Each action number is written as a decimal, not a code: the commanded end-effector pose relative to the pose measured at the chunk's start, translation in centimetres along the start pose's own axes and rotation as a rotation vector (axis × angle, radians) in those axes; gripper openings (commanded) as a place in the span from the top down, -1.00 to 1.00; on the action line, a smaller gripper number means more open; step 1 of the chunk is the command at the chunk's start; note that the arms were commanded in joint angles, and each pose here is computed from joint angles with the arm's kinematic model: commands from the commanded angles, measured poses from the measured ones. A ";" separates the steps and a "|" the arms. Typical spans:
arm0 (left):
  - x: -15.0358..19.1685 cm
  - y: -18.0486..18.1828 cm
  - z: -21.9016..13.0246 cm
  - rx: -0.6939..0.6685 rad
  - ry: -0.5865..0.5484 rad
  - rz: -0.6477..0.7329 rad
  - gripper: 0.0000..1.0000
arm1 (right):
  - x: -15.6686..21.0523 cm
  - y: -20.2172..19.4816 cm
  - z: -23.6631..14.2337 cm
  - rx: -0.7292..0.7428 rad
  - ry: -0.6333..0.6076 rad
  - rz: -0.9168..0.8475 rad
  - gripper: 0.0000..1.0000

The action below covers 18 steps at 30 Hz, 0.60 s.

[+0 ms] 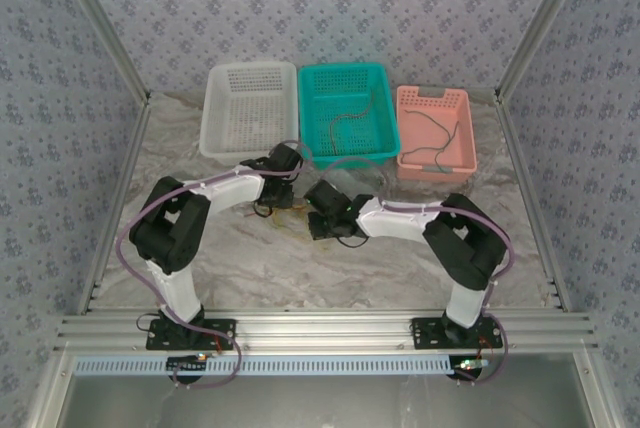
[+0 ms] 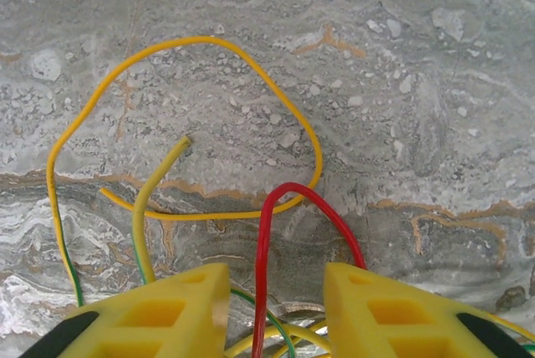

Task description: Untangle the cables

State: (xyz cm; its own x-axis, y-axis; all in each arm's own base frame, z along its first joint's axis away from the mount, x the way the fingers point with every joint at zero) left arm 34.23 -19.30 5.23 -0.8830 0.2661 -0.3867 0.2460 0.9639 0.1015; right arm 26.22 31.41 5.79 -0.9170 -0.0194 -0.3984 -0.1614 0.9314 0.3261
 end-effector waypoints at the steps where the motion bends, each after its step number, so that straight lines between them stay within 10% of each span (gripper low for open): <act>1: 0.6 -0.2 1.0 -0.014 0.006 -0.006 0.45 | -0.3 -0.3 -1.3 0.011 -0.035 0.004 0.74; 6: 0.5 -0.4 0.5 0.001 -0.028 -0.031 1.00 | -0.3 -0.9 -2.3 0.016 -0.063 0.016 0.99; 18: -4.2 3.3 -17.1 0.366 -0.471 -0.358 1.00 | -3.6 -8.9 -15.2 0.006 -0.326 0.174 1.00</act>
State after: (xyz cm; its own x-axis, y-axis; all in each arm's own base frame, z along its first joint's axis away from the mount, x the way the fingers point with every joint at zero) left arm 32.04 -16.95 19.06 -0.7204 -0.0667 -0.6904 0.1360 0.9625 -0.2348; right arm 26.11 20.84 16.37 -0.7815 0.2359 -0.5776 -0.0469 0.9010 0.4313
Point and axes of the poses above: each hand's point on the last joint's axis, 136 mm out from that joint toward the fingers, its own z axis out along the fingers, its own y axis along the line the jaws close on, x = y × z, the point moved 2 cm from there along -z, back along the fingers, and after that the axes turned 7 degrees about z, right-handed, at the moved point
